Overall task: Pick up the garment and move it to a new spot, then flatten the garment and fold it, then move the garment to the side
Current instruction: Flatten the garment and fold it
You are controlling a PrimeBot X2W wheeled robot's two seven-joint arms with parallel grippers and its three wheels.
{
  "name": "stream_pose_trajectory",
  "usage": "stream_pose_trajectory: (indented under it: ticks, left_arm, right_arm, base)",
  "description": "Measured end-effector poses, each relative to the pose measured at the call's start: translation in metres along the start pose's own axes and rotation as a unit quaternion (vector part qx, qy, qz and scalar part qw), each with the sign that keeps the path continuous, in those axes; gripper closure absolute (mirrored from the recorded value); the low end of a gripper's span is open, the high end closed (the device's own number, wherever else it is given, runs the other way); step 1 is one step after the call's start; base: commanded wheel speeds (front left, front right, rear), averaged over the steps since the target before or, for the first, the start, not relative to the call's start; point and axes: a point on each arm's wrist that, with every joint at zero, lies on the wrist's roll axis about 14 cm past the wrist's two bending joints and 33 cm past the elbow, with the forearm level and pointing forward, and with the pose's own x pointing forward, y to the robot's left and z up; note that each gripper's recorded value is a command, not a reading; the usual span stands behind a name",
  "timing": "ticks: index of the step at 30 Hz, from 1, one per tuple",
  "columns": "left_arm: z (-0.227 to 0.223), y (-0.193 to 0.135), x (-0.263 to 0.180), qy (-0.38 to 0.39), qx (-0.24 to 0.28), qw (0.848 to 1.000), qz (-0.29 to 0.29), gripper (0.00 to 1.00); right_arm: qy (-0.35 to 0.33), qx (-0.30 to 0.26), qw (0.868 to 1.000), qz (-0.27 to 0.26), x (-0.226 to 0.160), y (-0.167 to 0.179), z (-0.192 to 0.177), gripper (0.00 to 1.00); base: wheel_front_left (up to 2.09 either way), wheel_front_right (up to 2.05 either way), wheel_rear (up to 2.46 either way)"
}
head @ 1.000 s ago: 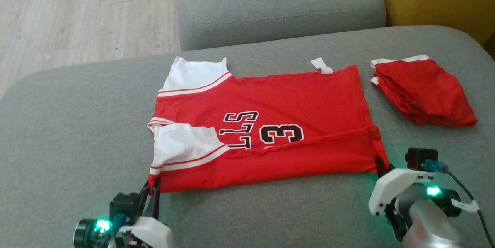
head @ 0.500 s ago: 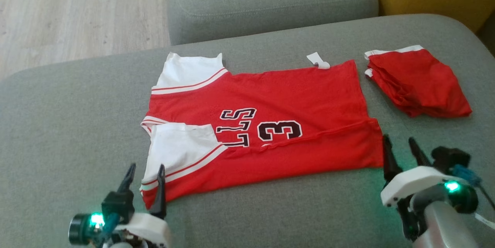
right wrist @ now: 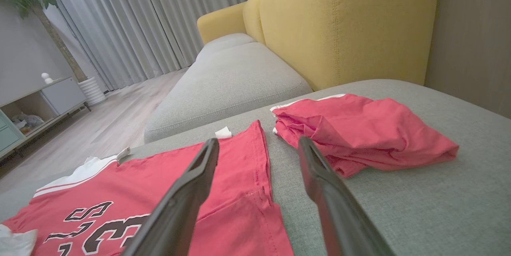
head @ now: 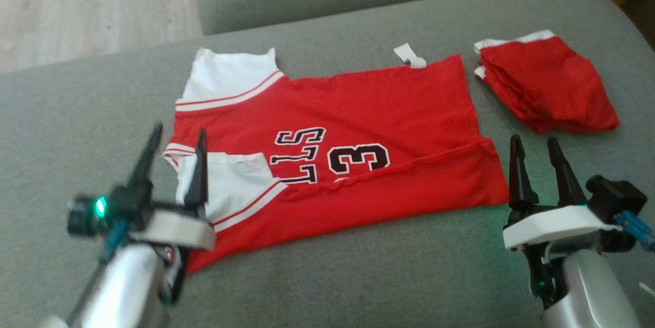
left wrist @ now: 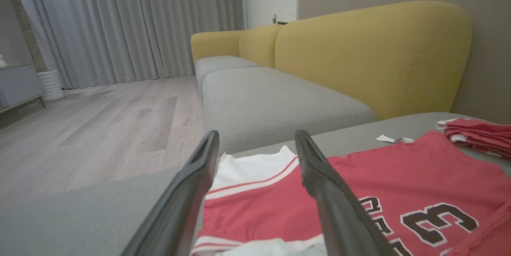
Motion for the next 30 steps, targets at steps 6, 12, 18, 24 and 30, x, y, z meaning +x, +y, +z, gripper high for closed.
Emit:
stream_pose_trajectory:
  ticks: [6, 12, 18, 24, 30]
  left_arm:
    - [0.027, 0.000, 0.063, 0.002, 0.038, 0.997, -0.070, 0.00]
    - [-0.003, 0.020, 0.123, 0.125, 0.104, 0.981, -0.105, 0.00]
    - [-0.080, 0.034, 0.146, 0.272, 0.112, 0.947, -0.126, 0.00]
    - [-0.114, 0.054, 0.170, 0.322, 0.104, 0.935, -0.108, 0.00]
    - [-0.146, 0.051, 0.180, 0.362, 0.075, 0.924, -0.104, 0.00]
  right_arm:
    - [-0.012, 0.004, 1.000, -0.002, 0.011, -0.002, 0.006, 0.00]
    - [-0.033, 0.000, 0.999, 0.002, 0.036, -0.001, 0.018, 0.00]
    - [-0.020, 0.007, 1.000, -0.014, 0.044, -0.013, 0.003, 0.00]
    - [-0.011, 0.003, 1.000, -0.028, 0.045, -0.024, -0.004, 0.00]
    - [-0.002, -0.006, 0.999, -0.043, 0.042, -0.035, -0.010, 0.00]
  base:
    - [0.00, 0.00, 0.00]
    - [0.00, 0.00, 0.00]
    - [0.00, 0.00, 0.00]
    - [0.00, 0.00, 0.00]
    - [0.00, 0.00, 0.00]
